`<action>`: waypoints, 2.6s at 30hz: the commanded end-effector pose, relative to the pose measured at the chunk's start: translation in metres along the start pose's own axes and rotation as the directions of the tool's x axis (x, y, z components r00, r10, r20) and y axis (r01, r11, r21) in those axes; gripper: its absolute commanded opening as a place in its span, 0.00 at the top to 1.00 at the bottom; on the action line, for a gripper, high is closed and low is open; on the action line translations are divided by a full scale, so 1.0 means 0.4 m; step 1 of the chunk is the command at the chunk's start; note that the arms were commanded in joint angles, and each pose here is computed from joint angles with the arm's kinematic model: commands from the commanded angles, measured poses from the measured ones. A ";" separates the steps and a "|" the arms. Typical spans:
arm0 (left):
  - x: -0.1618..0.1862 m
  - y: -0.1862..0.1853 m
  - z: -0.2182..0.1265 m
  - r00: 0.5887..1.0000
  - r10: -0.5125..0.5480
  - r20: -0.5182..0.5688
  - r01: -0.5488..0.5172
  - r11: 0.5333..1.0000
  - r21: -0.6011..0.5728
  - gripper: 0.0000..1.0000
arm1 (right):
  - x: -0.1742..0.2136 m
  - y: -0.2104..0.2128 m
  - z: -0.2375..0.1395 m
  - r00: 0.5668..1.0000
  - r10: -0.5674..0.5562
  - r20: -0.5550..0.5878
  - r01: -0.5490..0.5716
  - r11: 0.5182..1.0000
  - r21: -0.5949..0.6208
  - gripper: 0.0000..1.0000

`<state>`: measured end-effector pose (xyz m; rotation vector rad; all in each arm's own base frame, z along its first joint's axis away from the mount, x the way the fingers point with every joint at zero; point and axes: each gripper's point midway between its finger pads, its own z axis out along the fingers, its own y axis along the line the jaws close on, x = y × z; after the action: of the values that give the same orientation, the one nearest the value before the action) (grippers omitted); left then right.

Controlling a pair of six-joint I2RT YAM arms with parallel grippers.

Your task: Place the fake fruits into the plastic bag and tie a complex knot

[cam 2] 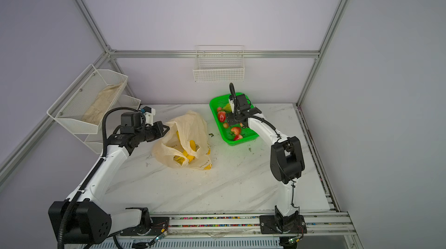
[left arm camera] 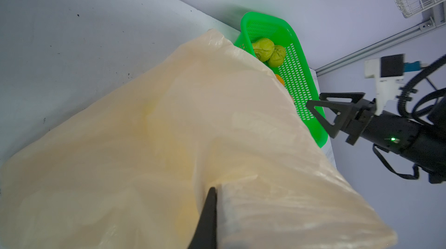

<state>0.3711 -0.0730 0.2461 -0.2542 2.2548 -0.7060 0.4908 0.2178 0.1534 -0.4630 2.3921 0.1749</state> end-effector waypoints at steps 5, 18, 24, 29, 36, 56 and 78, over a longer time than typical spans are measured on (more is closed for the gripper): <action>0.005 -0.011 0.005 1.000 0.015 0.011 -0.015 1.000 0.028 1.00 | 0.152 -0.018 0.076 0.976 -0.037 -0.213 0.049 0.998 0.048 0.17; 0.007 -0.005 0.005 1.000 0.018 0.013 -0.019 1.000 0.018 1.00 | 0.195 0.003 0.188 0.960 -0.050 -0.276 0.051 0.999 -0.003 0.25; 0.009 -0.003 0.007 1.000 0.018 0.010 -0.019 1.000 0.018 1.00 | 0.184 -0.001 0.201 0.962 -0.061 -0.268 0.064 0.998 0.005 0.37; 0.010 -0.005 0.008 1.000 0.018 0.007 -0.018 1.000 0.022 1.00 | 0.129 0.001 0.162 0.976 -0.073 -0.204 0.074 0.997 -0.001 0.44; 0.012 -0.007 0.008 1.000 0.019 0.005 -0.019 0.999 0.028 1.00 | 0.032 0.009 0.053 0.997 -0.058 -0.059 0.057 0.998 -0.014 0.45; 0.016 -0.039 0.012 1.000 0.022 -0.002 -0.021 0.998 0.063 1.00 | 0.032 0.049 -0.004 1.000 -0.020 0.022 0.022 0.995 -0.102 0.21; 0.022 -0.023 0.025 0.999 0.031 -0.011 -0.030 0.999 0.041 1.00 | 0.091 0.088 0.235 0.996 -0.003 -0.089 -0.012 0.985 -0.173 0.27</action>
<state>0.3706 -0.0851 0.2464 -0.2124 2.2526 -0.7358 0.5069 0.2586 0.0619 -0.5590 2.4644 0.3684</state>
